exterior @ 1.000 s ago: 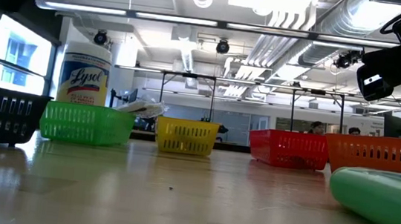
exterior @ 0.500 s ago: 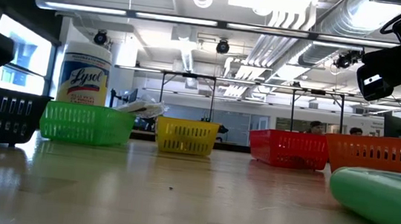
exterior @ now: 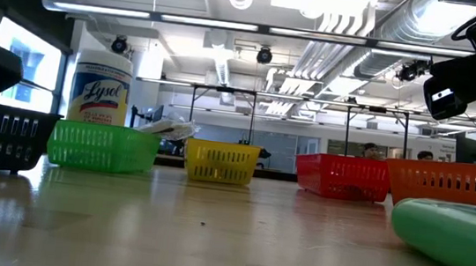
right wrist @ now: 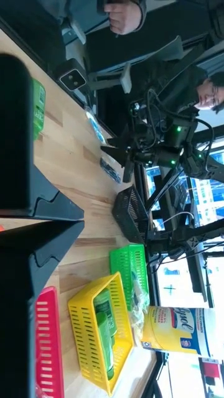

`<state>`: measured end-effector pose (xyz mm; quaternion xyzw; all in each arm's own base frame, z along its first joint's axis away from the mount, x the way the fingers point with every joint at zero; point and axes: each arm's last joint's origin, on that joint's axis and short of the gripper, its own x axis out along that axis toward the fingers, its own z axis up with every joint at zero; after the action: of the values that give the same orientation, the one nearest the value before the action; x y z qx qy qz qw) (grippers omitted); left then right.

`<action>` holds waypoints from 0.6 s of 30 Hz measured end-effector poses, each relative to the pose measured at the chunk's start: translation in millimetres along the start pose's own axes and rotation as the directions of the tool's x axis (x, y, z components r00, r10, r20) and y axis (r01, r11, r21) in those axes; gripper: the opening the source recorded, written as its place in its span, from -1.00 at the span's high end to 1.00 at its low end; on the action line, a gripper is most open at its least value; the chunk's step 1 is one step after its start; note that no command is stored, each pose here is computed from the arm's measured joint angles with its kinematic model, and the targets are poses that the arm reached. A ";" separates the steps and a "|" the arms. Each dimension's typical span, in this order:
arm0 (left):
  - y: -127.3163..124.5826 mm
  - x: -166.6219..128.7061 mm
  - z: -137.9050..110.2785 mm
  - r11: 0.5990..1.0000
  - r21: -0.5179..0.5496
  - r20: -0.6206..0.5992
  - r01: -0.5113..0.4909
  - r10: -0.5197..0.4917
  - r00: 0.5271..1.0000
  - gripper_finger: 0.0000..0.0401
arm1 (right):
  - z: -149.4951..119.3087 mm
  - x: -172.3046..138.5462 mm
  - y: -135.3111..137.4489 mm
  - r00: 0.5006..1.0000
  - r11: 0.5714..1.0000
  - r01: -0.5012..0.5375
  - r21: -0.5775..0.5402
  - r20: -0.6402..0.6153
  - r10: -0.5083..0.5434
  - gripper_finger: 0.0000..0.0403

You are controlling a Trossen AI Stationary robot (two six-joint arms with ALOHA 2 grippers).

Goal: Pick & Place Travel size toiletries
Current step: Put the blue toothbrush into green basket

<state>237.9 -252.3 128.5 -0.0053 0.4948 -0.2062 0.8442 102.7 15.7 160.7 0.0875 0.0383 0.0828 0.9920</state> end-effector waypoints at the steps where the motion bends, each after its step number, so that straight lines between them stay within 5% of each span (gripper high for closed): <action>1: 0.3 0.2 -0.3 1.000 0.000 -0.002 -0.001 0.001 1.000 0.52 | 0.0 0.0 0.0 1.000 1.000 0.000 0.000 0.000 0.000 0.98; 6: 0.7 -4.7 1.8 1.000 -0.004 0.006 0.008 -0.008 1.000 0.93 | 0.0 0.0 0.0 1.000 1.000 0.000 0.000 0.000 0.000 0.98; 12: -2.2 -25.1 6.9 0.996 0.074 0.028 0.049 -0.052 0.998 0.93 | 0.0 0.0 0.0 1.000 1.000 0.000 0.000 0.000 0.000 0.98; 18: 2.0 -69.9 26.0 0.992 0.126 0.180 0.010 -0.033 0.983 0.95 | 0.0 0.0 0.0 1.000 1.000 -0.001 0.000 0.000 0.001 0.98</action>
<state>230.7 -230.9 199.6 0.0233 0.4020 -0.2443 0.8821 102.7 15.7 160.7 0.0875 0.0382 0.0831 0.9920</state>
